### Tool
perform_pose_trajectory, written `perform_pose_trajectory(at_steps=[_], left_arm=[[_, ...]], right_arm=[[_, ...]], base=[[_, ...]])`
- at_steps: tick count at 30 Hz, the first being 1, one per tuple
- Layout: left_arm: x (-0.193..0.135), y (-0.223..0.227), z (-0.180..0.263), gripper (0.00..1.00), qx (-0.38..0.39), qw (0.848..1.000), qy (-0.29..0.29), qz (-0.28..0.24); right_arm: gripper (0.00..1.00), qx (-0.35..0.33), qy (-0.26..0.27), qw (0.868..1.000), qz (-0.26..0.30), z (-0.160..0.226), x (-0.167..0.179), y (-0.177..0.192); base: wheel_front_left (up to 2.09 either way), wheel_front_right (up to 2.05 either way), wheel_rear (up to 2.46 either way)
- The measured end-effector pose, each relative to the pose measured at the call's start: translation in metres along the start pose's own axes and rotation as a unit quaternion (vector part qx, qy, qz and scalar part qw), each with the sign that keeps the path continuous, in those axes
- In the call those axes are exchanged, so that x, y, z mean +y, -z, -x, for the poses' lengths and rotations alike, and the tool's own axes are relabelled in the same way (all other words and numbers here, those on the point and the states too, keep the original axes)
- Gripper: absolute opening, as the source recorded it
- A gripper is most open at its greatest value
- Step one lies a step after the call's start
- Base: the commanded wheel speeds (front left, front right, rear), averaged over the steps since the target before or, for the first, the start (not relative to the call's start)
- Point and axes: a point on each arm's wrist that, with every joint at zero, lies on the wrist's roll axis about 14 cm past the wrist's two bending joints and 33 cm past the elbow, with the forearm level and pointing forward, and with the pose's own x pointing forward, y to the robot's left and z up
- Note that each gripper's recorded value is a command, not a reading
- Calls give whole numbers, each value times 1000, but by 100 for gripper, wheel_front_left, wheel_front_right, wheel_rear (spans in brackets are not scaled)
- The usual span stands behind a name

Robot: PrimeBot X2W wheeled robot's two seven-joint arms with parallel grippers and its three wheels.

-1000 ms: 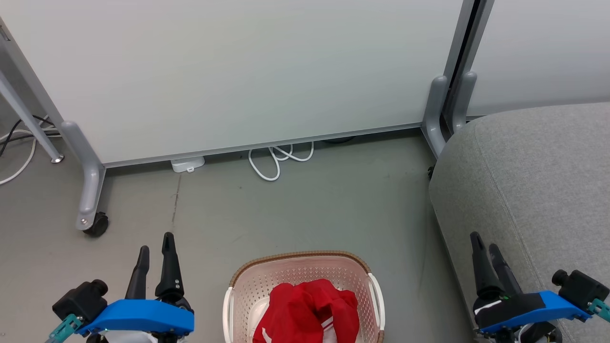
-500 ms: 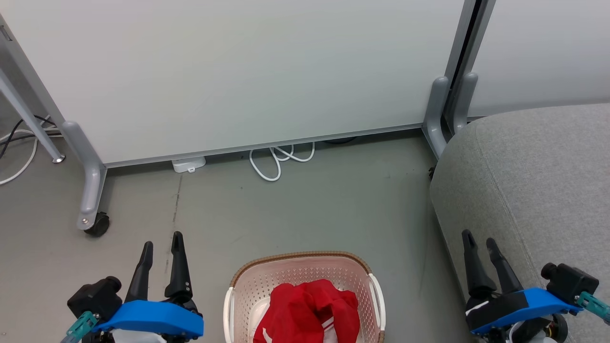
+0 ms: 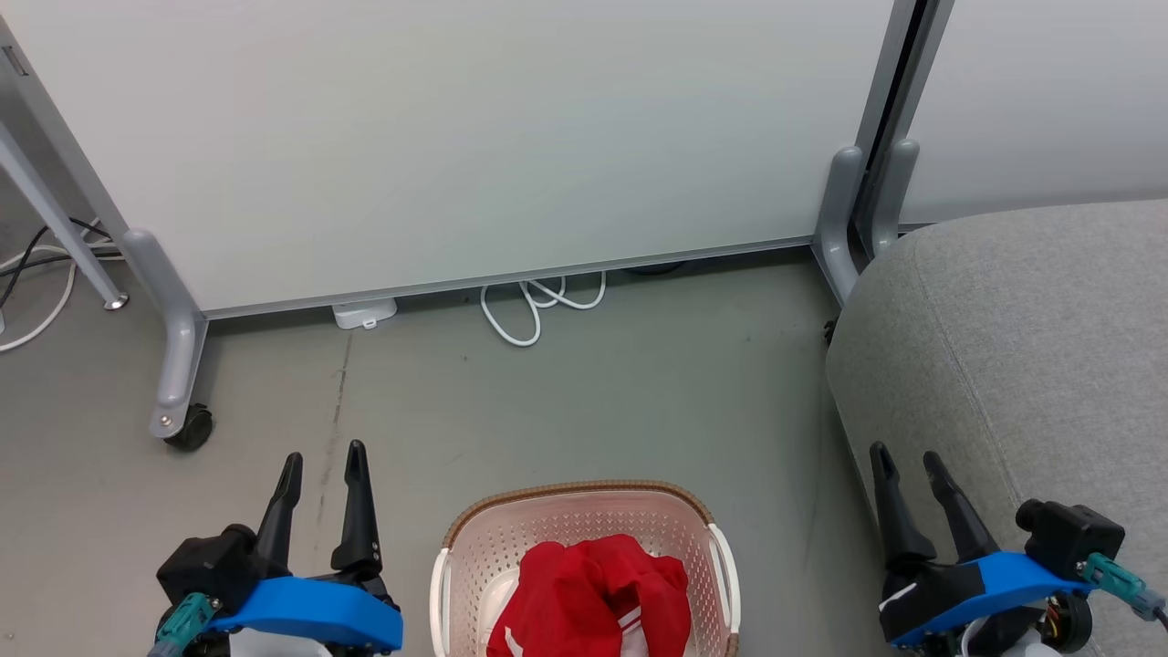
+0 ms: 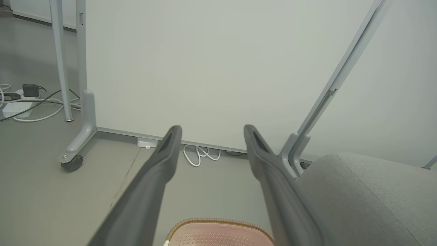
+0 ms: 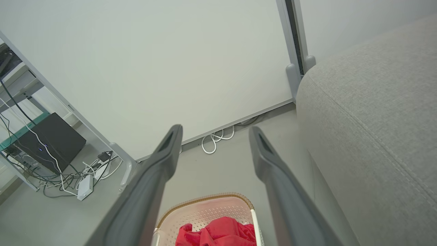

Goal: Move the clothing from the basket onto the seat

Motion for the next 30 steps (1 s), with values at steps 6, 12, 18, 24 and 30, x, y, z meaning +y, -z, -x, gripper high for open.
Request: perform_pose_trajectory(at_steps=[6, 12, 18, 24, 30], left_arm=[[-4, 1, 0, 100, -1, 1000, 9, -24], [-6, 1, -1, 100, -4, 999, 15, -43], [-9, 2, -1, 100, -4, 998, 21, -59], [-10, 3, -1, 100, -6, 997, 25, -77], [-11, 1, 0, 100, -12, 996, 27, -87]], right_arm=[[100, 1, -8, 1000, 25, 0, 3, 1], [100, 2, -14, 999, 49, -2, 6, 2], [100, -1, -19, 997, 71, -3, 8, 1], [100, -4, -26, 995, 94, -2, 11, 0], [100, -7, -33, 993, 114, -2, 13, -1]], base=[[0, 0, 0], [0, 0, 0], [0, 0, 0], [0, 0, 0], [0, 0, 0]])
